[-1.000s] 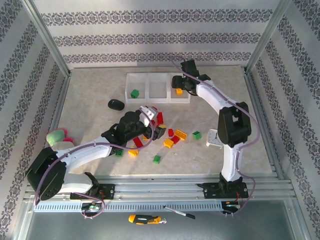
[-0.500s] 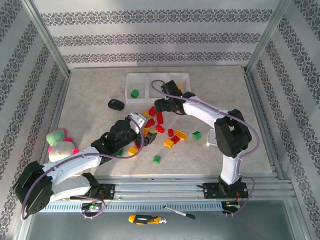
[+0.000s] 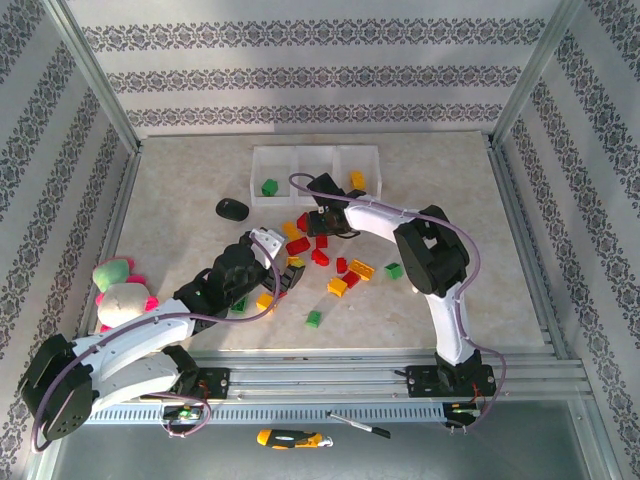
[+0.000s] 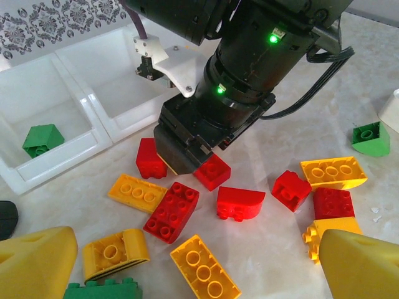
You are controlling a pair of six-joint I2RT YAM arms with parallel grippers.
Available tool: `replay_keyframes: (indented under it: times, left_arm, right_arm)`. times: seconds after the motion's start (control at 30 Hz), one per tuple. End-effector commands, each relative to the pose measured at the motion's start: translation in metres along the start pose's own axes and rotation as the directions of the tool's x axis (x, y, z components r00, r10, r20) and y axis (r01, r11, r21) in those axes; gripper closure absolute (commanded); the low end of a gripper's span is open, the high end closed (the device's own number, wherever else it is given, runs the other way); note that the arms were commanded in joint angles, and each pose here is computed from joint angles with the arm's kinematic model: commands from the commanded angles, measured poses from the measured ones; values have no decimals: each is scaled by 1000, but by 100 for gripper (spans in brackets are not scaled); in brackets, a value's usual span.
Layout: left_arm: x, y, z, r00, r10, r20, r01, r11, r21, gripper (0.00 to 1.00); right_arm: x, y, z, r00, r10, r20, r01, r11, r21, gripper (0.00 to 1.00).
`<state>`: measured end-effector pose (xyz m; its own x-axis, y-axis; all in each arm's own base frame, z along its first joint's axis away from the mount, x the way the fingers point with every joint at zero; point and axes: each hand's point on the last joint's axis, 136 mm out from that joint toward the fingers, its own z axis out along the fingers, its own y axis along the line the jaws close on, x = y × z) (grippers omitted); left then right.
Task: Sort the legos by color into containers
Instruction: Pick up the lego from the center of the table, then place the lego in the container.
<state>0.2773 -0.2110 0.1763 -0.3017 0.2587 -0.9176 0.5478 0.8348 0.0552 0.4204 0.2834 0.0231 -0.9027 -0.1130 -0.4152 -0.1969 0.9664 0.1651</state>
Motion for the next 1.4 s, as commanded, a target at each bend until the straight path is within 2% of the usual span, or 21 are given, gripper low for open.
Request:
replay_keyframes:
  times: [0.0, 0.17, 0.4, 0.57, 0.67, 1.07, 1.27, 1.37]
  left_arm:
    - [7, 1, -1, 1000, 19, -20, -19, 1000, -12, 1]
    - [6, 0, 1, 1000, 25, -19, -25, 1000, -9, 1]
    - [9, -1, 4, 1000, 11, -17, -11, 1000, -5, 1]
    - [9, -1, 5, 1000, 6, -16, -6, 1000, -5, 1]
    - [9, -2, 6, 1000, 4, -18, -4, 1000, -3, 1]
    - [14, 1, 6, 1000, -25, -18, 25, 1000, -18, 1]
    - [14, 1, 5, 999, -33, -17, 33, 999, -20, 1]
    - [13, 2, 4, 999, -33, -14, 32, 999, -22, 1]
  right_arm:
    - [-2, 4, -1, 1000, 9, -12, -9, 1000, -5, 54]
    - [-10, 5, -16, 1000, 9, 15, -9, 1000, -9, 68]
    - [-35, 12, -56, 994, 10, 109, -7, 1000, -29, 69]
    - [-68, 12, -87, 974, -25, 226, 24, 1000, 7, 70]
    - [-94, 12, -94, 954, -64, 293, 53, 998, 44, 70]
    - [-189, 5, -52, 894, -141, 426, 83, 985, 151, 70]
    - [-206, -3, -19, 890, -149, 432, 69, 978, 196, 70]
    - [-204, -7, -9, 908, -85, 410, 25, 989, 149, 68]
